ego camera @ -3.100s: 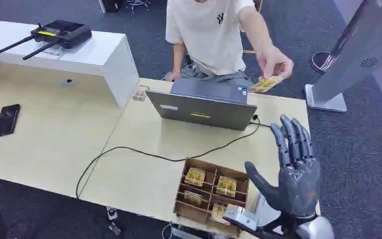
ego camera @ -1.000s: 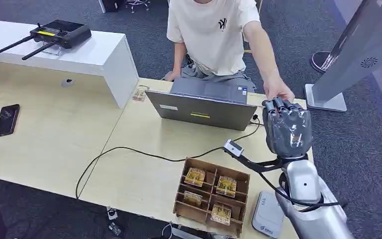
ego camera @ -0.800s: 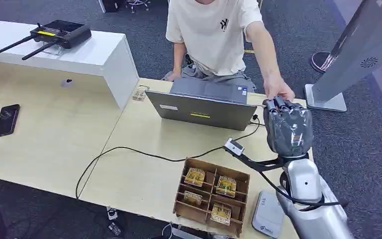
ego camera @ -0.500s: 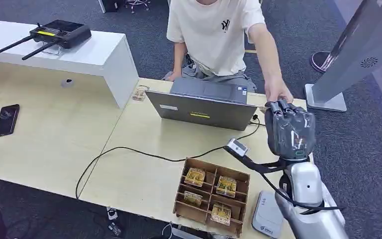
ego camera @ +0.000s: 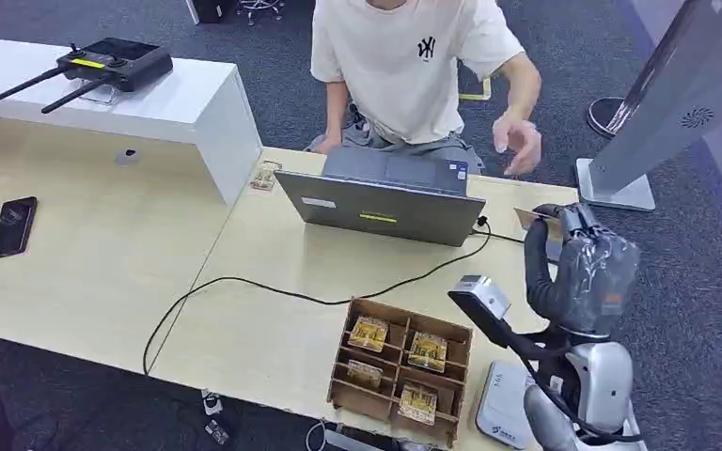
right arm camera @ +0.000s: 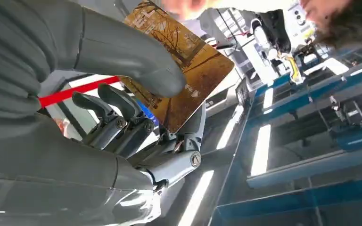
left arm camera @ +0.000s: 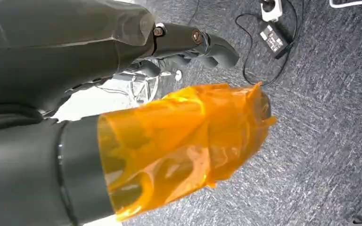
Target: Pass the card to the sensor for recognition and then transmit it.
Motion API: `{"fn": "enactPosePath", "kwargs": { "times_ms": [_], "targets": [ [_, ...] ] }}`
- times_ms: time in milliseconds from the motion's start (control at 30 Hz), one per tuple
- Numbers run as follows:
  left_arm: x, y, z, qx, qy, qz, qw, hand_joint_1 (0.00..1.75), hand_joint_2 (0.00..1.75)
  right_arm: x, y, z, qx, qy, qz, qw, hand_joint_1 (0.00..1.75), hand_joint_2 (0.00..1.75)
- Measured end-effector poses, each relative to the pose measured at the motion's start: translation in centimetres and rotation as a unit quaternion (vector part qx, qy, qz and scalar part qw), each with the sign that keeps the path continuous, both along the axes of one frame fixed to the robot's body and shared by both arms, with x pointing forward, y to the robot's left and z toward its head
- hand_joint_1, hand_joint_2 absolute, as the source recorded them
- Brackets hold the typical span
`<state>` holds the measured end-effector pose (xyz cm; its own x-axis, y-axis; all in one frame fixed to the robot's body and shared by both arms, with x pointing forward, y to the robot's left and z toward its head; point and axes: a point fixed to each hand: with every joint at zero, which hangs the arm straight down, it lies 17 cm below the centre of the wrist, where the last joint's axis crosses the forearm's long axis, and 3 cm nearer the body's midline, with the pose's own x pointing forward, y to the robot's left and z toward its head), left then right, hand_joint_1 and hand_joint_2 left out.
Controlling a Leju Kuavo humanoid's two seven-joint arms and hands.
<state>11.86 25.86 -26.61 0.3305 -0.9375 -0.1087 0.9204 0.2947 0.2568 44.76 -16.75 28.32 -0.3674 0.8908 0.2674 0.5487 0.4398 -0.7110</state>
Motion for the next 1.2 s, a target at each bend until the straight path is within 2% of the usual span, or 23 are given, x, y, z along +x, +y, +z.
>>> {"fn": "enactPosePath", "kwargs": {
  "times_ms": [67,267,400,600,867,967,1200],
  "targets": [
    [-0.1,-0.1,0.0,-0.001,0.000,0.000,1.000,0.00,0.00,-0.3,-0.1,0.2,0.018,-0.002,0.008,1.000,1.75,1.75],
    [-1.1,-0.2,-0.2,0.000,-0.003,0.008,1.000,0.00,0.00,-2.9,-1.6,1.5,0.154,-0.005,0.050,0.987,1.75,1.75],
    [-2.3,-0.3,-0.4,-0.001,-0.002,0.019,1.000,0.00,0.00,-5.0,-2.9,1.6,0.246,0.005,0.079,0.966,1.75,1.75],
    [-4.0,-0.5,-0.7,-0.008,0.000,0.046,0.999,0.00,0.00,-7.4,-5.0,0.0,0.369,0.042,0.120,0.921,1.75,1.75],
    [-5.4,-0.4,-0.9,-0.015,-0.002,0.083,0.996,0.00,0.00,-9.5,-7.2,-3.6,0.461,0.095,0.124,0.874,1.75,1.75],
    [-5.9,-0.4,-1.0,-0.016,0.000,0.093,0.996,0.00,0.00,-10.1,-7.6,-4.9,0.473,0.109,0.118,0.866,1.75,1.75],
    [-6.2,-0.2,-1.0,-0.016,0.002,0.103,0.995,0.00,0.00,-10.5,-8.2,-5.4,0.474,0.112,0.108,0.866,1.75,1.75]
  ]
}}
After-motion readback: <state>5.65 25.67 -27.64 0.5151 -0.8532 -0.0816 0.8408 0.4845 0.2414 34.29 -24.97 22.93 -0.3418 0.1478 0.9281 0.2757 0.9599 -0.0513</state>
